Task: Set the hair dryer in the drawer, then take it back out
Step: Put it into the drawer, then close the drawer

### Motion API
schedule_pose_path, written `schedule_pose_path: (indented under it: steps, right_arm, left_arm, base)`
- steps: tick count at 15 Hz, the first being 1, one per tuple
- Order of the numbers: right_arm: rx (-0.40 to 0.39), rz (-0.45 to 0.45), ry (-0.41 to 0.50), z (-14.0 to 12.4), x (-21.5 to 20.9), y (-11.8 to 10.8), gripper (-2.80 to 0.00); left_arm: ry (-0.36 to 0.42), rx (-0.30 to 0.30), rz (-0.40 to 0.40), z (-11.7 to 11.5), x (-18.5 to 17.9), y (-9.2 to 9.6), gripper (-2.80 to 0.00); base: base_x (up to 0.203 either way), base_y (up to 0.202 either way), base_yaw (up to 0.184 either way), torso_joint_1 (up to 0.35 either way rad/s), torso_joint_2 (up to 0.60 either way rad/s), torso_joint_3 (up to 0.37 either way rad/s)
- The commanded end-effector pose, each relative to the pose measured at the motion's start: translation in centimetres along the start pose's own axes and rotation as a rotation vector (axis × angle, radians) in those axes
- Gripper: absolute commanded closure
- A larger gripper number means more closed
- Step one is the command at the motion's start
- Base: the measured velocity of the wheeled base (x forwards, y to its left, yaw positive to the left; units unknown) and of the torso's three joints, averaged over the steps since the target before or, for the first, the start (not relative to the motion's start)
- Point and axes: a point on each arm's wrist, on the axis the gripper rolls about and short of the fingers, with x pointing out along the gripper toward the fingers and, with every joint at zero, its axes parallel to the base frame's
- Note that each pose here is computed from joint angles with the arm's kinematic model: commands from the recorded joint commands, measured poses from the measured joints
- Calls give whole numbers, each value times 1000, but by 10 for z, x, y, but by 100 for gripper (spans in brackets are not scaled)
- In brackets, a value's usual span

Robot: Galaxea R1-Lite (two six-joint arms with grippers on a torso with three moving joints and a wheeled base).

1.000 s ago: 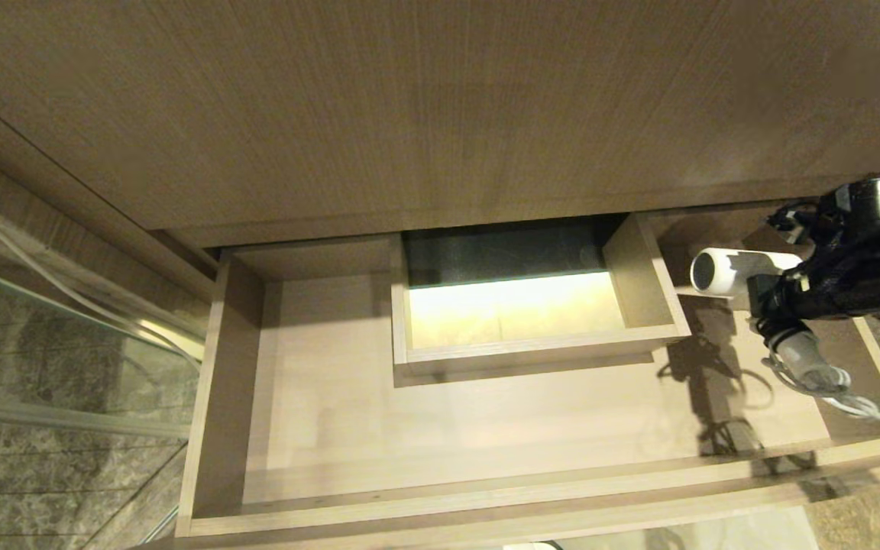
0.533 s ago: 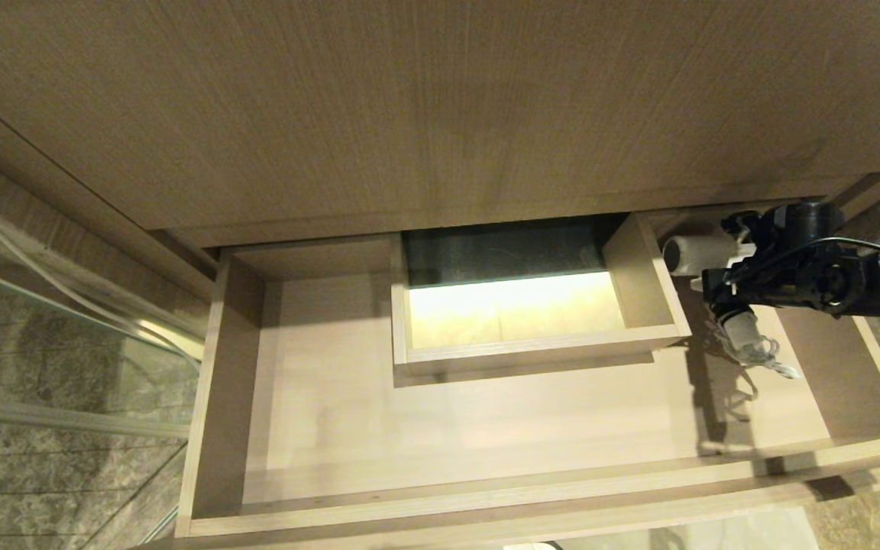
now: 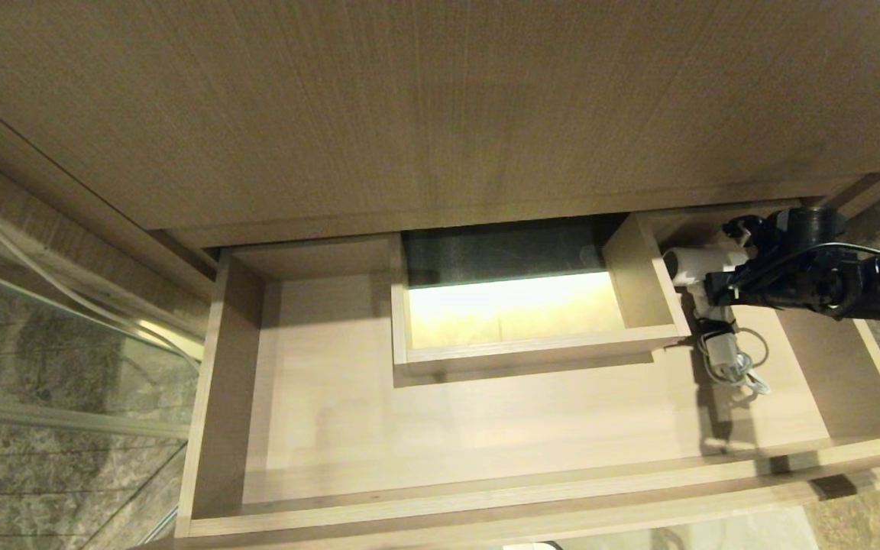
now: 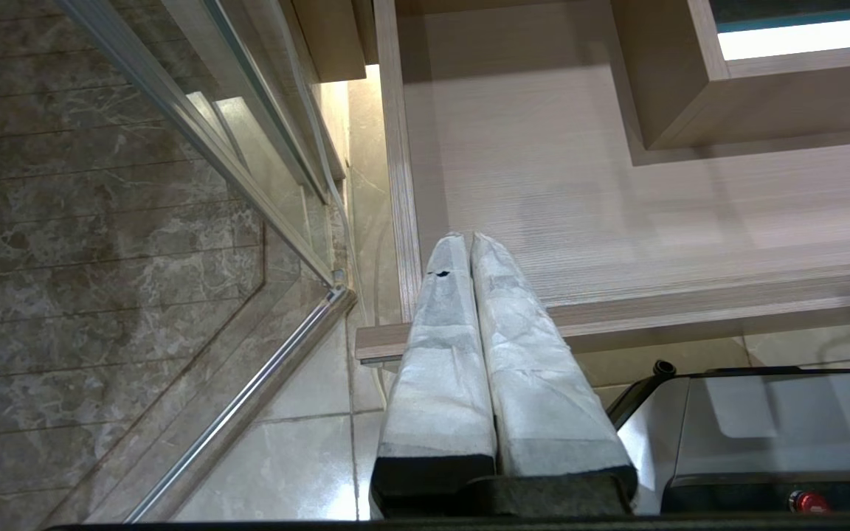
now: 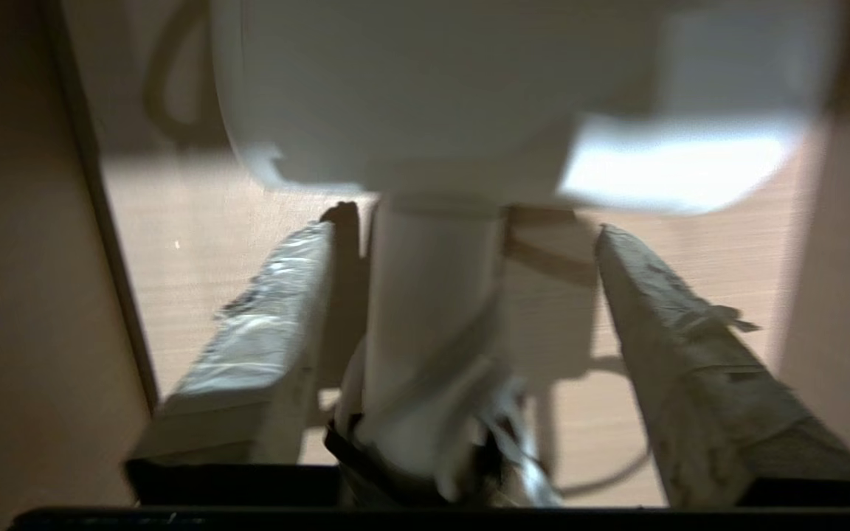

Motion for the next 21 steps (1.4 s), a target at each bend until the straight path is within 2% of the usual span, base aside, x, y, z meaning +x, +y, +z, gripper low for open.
schedule_pose_path:
  steps: [1, 3, 4, 6, 8, 10, 13, 15, 17, 19, 21]
  right_arm:
    - [4, -17, -59, 23, -31, -7, -280]
    - [20, -32, -92, 40, -75, -12, -280]
    - [29, -38, -94, 44, -103, -13, 0]
    - [40, -43, -71, 43, -159, -11, 0]
    - [48, -38, -10, 28, -212, -4, 0]
    - [60, -33, 132, -15, -253, 6, 0]
    - [46, -64, 421, -92, -294, 22, 0]
    - [28, -77, 634, -134, -313, 31, 0]
    - [10, -57, 763, -154, -316, 37, 0]
    - [1, -39, 817, -156, -307, 38, 0]
    - [0, -39, 815, -153, -295, 36, 0]
  left_arm:
    - [1, 0, 0, 0, 0, 0, 0]
    - [1, 0, 0, 0, 0, 0, 0]
    - [0, 0, 0, 0, 0, 0, 0]
    - [1, 0, 0, 0, 0, 0, 0]
    - [0, 0, 0, 0, 0, 0, 0]
    - [1, 0, 0, 0, 0, 0, 0]
    - [0, 0, 0, 0, 0, 0, 0]
    - [0, 0, 0, 0, 0, 0, 0]
    - [1, 0, 0, 0, 0, 0, 0]
    - [1, 0, 0, 0, 0, 0, 0]
    - [1, 0, 0, 0, 0, 0, 0]
  base:
    - [0, 0, 0, 0, 0, 0]
    - [0, 0, 0, 0, 0, 0]
    - [0, 0, 0, 0, 0, 0]
    - [0, 0, 0, 0, 0, 0]
    - [0, 0, 0, 0, 0, 0]
    - [0, 0, 0, 0, 0, 0]
    - [0, 0, 0, 0, 0, 0]
    - [0, 0, 0, 0, 0, 0]
    - [0, 0, 0, 0, 0, 0]
    - [0, 0, 0, 0, 0, 0]
    - [0, 0, 0, 0, 0, 0]
